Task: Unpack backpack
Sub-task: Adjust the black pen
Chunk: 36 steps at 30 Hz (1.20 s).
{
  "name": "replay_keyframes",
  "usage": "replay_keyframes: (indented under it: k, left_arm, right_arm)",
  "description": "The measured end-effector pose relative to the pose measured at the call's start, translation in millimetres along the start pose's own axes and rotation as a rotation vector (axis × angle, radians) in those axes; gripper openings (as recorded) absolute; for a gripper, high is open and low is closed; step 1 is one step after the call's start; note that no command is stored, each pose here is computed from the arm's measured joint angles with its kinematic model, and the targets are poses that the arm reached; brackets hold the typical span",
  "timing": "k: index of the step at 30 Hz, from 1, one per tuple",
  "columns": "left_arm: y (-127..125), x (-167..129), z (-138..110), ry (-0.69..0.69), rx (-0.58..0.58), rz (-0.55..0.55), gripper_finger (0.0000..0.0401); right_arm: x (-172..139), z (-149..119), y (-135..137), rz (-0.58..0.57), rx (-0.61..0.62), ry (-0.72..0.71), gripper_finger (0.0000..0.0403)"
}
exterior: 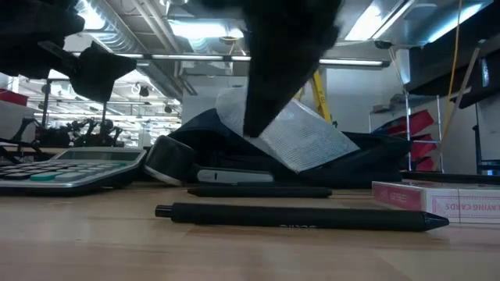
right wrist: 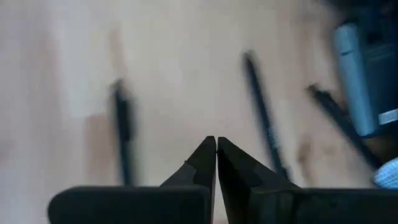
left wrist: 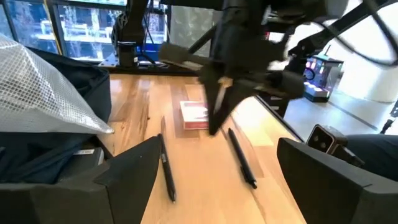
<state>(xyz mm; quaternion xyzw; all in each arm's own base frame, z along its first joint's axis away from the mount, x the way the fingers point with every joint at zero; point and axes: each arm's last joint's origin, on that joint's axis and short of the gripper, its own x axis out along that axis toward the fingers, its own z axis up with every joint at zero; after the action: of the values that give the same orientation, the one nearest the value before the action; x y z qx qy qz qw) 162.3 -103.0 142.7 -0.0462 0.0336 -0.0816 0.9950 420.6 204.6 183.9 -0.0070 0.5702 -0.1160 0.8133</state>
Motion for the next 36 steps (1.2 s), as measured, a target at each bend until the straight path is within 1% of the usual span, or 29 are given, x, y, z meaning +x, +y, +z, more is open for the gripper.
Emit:
replay_keyframes:
  k: [2, 3, 7, 9, 12, 15, 18, 19, 23, 25, 31, 36]
  left_arm:
    - [0, 0, 0, 0.004, 0.002, 0.002, 0.0310]
    - [0, 0, -1, 0.007, -0.001, 0.003, 0.0310]
    - [0, 0, -1, 0.011, -0.020, 0.000, 0.0310]
    - [0, 0, -2, 0.017, -0.018, -0.001, 0.0310]
    - [0, 0, -2, 0.017, -0.018, -0.001, 0.0310]
    - [0, 0, -2, 0.018, -0.018, -0.001, 0.0310]
    - [0, 0, -2, 0.019, -0.011, -0.001, 0.0310]
    - [0, 0, -2, 0.021, -0.008, -0.001, 0.0310]
    - [0, 0, -4, 0.036, 0.001, 0.000, 0.0310]
    - [0, 0, -4, 0.039, 0.004, 0.000, 0.0310]
    - [0, 0, -4, 0.037, 0.017, -0.001, 0.0310]
    - [0, 0, -4, 0.037, 0.022, 0.000, 0.0310]
  right_arm:
    - [2, -1, -4, -0.018, -0.009, 0.032, 0.0001]
    - [3, -1, -9, -0.030, -0.035, 0.050, 0.0001]
    - [6, -1, -22, -0.060, -0.217, 0.115, 0.0015]
    - [8, 2, -27, -0.033, -0.277, 0.139, 0.0032]
    - [13, 10, -36, 0.051, -0.340, 0.145, 0.0068]
    - [18, 16, -41, 0.073, -0.404, 0.128, 0.0103]
    - [21, 18, -46, 0.096, -0.397, 0.140, 0.0128]
    - [23, 18, -48, 0.120, -0.382, 0.153, 0.0135]
    - [36, 18, -58, 0.135, -0.281, 0.168, 0.0154]
    - [43, 16, -59, 0.147, -0.270, 0.172, 0.0158]
    - [54, 8, -61, 0.151, -0.268, 0.195, 0.0145]
    - [59, 6, -60, 0.160, -0.263, 0.182, 0.0112]
